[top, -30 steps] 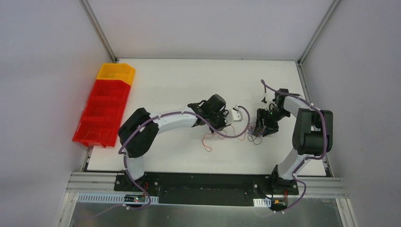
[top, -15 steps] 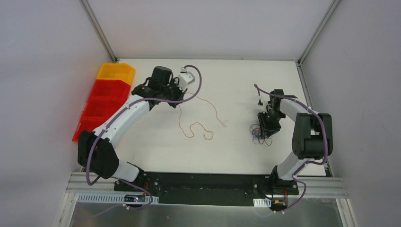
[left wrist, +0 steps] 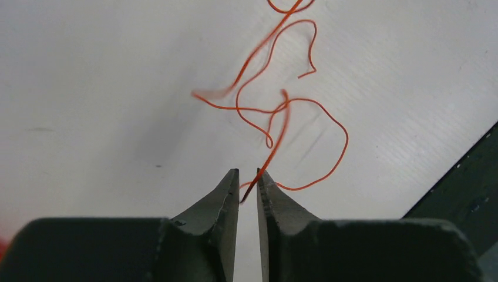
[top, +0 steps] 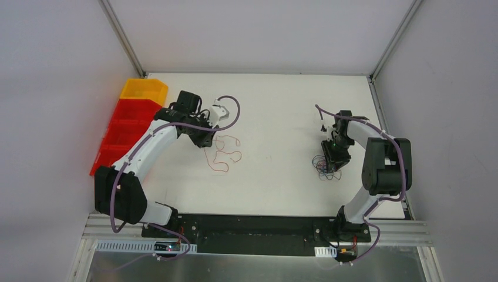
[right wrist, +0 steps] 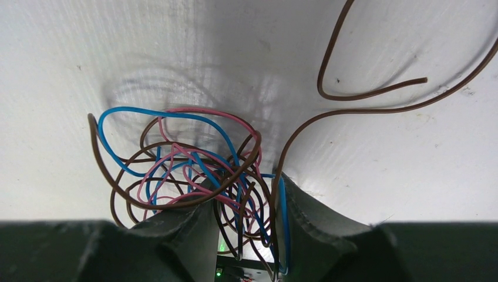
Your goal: Untangle the cables
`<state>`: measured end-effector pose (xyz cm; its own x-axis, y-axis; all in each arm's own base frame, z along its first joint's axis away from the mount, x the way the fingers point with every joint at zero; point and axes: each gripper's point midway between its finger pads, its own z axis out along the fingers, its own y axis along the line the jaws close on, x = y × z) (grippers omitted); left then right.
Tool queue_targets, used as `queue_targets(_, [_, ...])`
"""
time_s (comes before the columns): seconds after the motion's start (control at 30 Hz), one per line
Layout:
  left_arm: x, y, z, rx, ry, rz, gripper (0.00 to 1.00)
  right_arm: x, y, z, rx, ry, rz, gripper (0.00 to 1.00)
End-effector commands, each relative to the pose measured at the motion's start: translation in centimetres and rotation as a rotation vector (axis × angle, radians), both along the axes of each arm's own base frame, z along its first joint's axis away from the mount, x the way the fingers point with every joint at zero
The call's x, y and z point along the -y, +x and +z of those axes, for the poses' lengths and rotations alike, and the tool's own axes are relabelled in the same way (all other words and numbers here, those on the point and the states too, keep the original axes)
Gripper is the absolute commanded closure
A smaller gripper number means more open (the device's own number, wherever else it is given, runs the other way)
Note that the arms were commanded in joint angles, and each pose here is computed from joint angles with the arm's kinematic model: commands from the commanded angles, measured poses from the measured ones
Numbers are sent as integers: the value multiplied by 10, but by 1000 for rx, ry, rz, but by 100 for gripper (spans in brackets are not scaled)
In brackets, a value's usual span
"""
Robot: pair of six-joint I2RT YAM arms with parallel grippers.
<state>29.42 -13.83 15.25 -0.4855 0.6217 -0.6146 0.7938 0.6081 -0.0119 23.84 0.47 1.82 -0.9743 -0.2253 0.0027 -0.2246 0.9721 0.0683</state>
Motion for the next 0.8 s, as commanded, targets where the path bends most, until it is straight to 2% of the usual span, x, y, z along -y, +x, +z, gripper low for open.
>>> queue_targets(0.0, [-13, -45, -43, -189, 63, -98, 76, 4, -6, -7, -40, -3, 12, 61])
queue_targets(0.03, [-14, -49, -47, -203, 67, -97, 60, 4, -6, -7, -43, -3, 13, 62])
queue_targets(0.07, [-16, -51, -51, -219, 75, -85, 49, 4, -6, -7, -45, -1, 11, 62])
queue_targets(0.23, [-13, -37, -59, -266, 76, 19, 25, 1, -7, -7, -56, 11, 2, 61])
queue_targets(0.33, [-8, -29, -67, -266, 83, 49, 20, 1, -6, -8, -59, 12, -4, 61])
queue_targets(0.37, [-7, -26, -71, -256, 96, 55, 3, 0, -6, -8, -60, 14, -5, 61])
queue_targets(0.63, [-2, 13, -109, -199, 203, 71, 2, -2, -5, -8, -64, 23, -12, 61])
queue_targets(0.73, [1, 17, -123, -204, 245, 40, 11, -1, -4, -8, -64, 21, -12, 61])
queue_targets(0.77, [2, 17, -126, -208, 255, 34, 18, -1, -5, -7, -63, 19, -11, 61])
